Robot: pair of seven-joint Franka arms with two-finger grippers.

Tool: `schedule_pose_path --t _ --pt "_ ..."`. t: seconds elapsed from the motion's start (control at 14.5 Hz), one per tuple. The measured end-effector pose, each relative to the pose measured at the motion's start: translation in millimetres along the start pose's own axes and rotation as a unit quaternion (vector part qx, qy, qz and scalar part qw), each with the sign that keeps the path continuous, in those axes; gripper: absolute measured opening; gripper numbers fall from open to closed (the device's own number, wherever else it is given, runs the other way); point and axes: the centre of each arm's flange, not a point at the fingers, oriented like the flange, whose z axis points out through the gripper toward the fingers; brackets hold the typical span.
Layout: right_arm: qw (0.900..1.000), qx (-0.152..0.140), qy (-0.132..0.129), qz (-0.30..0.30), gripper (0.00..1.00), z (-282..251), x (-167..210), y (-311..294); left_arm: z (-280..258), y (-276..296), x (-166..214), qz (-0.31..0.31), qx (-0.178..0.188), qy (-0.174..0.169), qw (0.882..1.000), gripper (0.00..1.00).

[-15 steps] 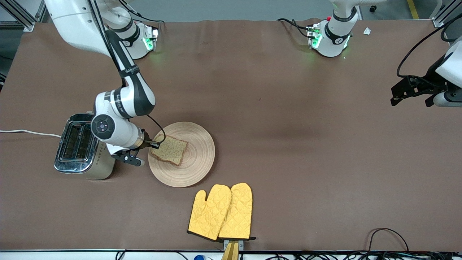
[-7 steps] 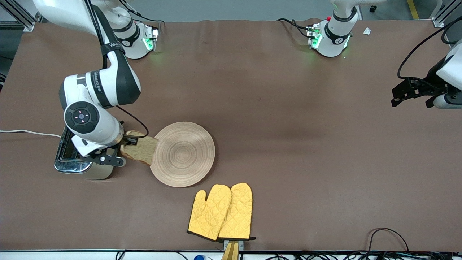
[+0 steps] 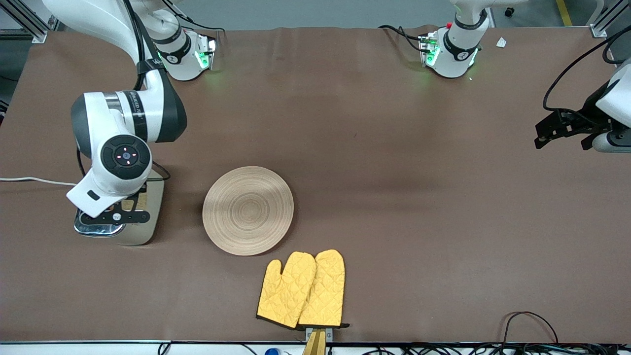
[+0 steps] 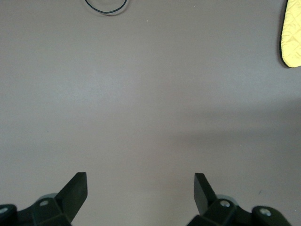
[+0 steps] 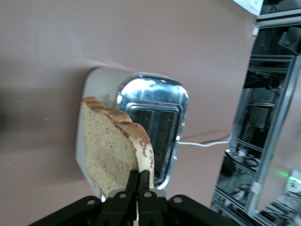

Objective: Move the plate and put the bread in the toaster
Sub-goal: 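Lift the bread slice with the right gripper over the toaster, then lower the bread into the toaster slot and open the right gripper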

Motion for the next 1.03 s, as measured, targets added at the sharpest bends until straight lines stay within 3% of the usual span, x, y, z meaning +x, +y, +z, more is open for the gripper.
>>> schedule_pose_path --t 0.21,0.62,1.03 --pt "0.999 -0.033 -0.014 0.002 0.03 2.6 -2.8 15.6 -0.2 -0.8 0.0 -0.001 0.0 0.0 1.0 1.0" --pt "0.999 -0.041 -0.022 0.007 0.03 12.1 -5.4 54.8 -0.4 -1.7 0.1 -0.001 0.0 0.0 1.0 1.0" --pt "0.998 -0.05 -0.024 0.024 0.03 15.2 -5.2 56.2 -0.5 -1.7 0.1 -0.001 0.0 0.001 1.0 1.0"
